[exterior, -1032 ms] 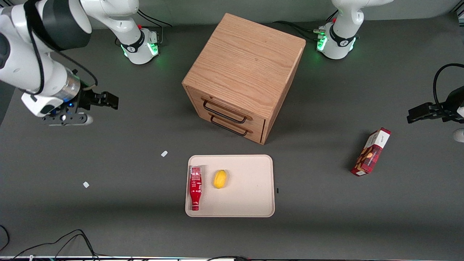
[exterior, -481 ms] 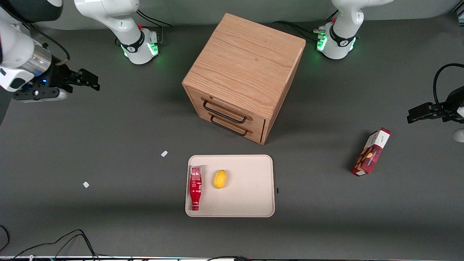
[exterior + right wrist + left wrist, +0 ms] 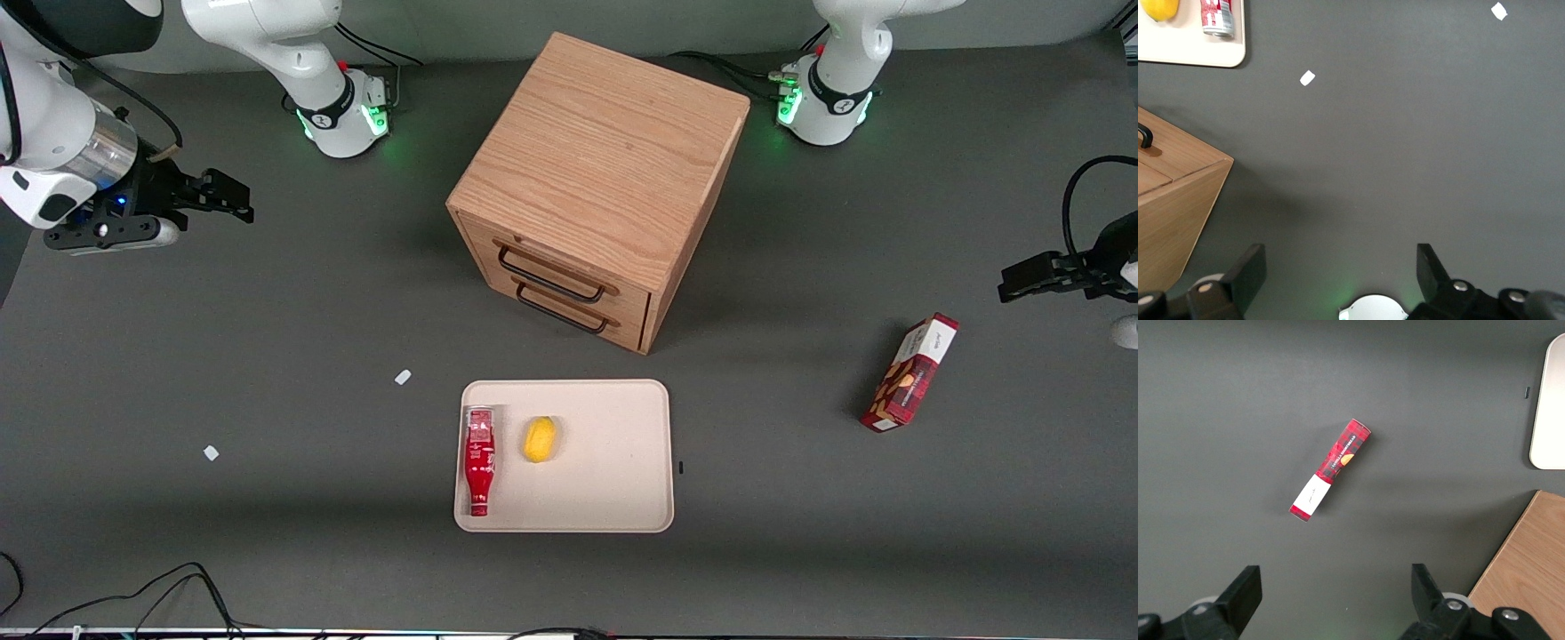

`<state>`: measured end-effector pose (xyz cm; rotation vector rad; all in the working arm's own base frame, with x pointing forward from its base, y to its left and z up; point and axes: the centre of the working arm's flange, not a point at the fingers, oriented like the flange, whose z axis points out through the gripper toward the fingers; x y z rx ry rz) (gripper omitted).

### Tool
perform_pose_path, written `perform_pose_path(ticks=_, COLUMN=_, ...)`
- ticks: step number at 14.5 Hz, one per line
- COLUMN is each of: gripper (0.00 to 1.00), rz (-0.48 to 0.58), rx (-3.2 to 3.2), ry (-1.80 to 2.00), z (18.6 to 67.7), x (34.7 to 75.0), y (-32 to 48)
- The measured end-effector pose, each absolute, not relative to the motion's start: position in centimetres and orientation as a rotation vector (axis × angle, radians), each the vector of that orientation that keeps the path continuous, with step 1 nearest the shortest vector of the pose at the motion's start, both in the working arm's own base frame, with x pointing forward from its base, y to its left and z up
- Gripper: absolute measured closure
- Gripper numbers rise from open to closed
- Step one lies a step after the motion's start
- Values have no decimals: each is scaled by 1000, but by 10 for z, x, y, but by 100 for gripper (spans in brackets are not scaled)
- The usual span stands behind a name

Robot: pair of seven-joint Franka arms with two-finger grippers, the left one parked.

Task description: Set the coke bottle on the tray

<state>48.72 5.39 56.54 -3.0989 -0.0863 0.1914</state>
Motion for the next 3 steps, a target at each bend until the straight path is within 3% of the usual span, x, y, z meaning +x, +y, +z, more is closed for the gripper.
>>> perform_pose_path(ticks=3, gripper=0, rz=183, rx=-3100, ry=-93, z=565, x=501, y=58)
